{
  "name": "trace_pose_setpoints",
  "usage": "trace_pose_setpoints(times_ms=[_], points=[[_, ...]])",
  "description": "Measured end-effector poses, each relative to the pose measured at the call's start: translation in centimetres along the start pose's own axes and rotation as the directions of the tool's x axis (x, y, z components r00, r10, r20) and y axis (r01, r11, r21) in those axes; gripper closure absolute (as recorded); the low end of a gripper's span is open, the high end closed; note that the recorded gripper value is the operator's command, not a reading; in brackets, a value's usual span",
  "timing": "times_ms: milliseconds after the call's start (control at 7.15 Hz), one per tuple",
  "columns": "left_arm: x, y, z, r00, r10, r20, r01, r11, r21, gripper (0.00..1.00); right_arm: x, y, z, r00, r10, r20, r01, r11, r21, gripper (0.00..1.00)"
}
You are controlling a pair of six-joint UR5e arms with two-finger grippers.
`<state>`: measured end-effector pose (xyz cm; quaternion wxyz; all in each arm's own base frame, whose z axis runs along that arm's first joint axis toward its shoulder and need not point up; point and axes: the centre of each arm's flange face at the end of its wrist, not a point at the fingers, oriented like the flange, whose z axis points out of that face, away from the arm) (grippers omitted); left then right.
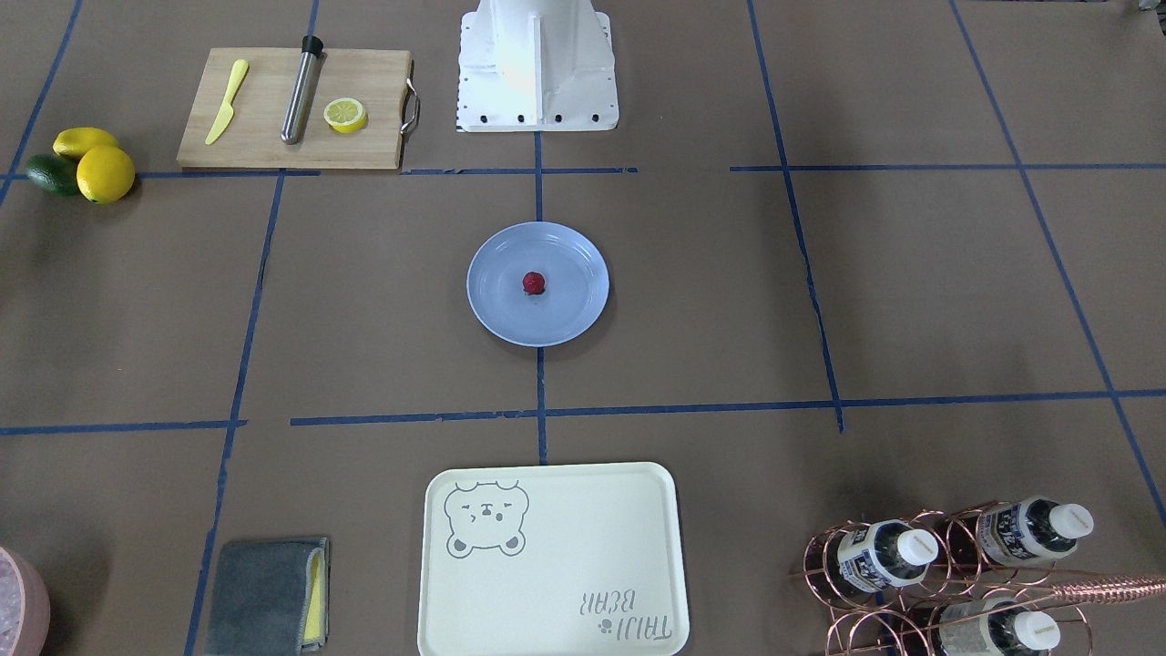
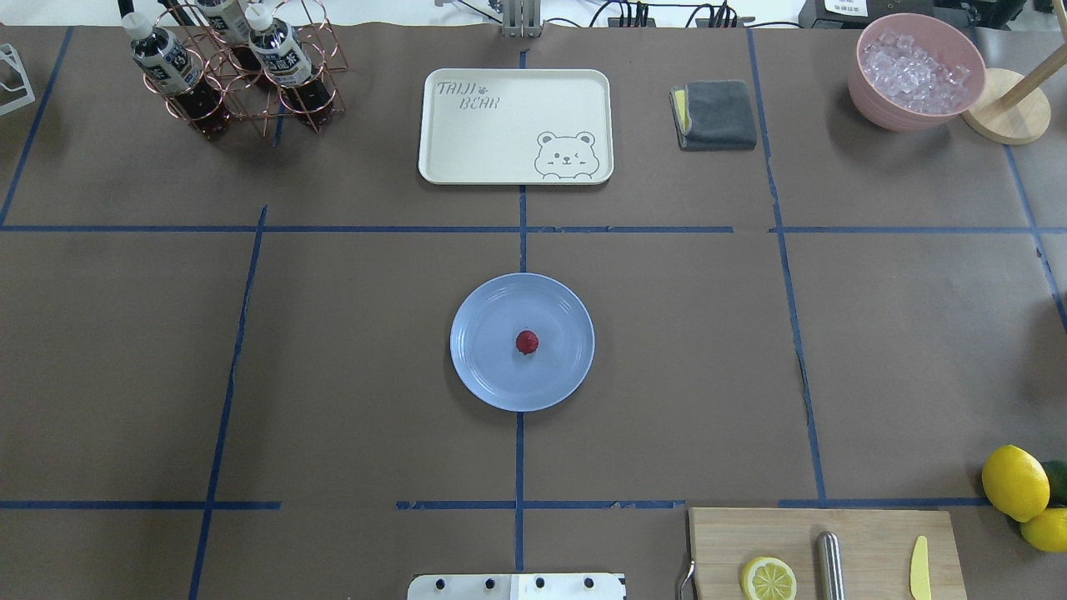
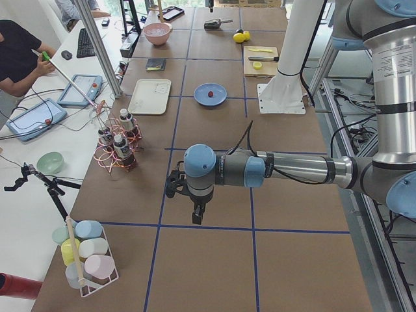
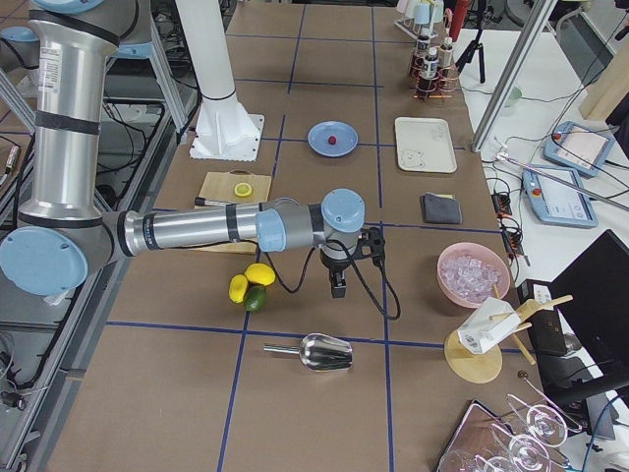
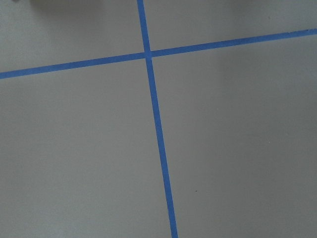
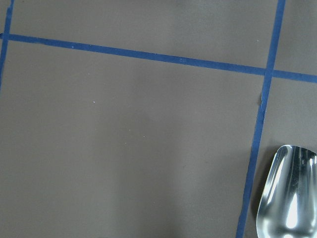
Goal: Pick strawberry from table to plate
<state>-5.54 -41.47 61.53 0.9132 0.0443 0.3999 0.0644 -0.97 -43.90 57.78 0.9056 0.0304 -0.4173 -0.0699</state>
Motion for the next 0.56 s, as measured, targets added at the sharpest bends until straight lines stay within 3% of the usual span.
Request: trace_pose_setpoints(times_ms=[559], points=[[0.06,0.08,-0.06,1.000,0.000,0.005,0.000,1.000,0.000,0.00,-0.18,-0.04,-0.16,1.000,-0.005,0.000,0.005,1.000,0.004,0.00]])
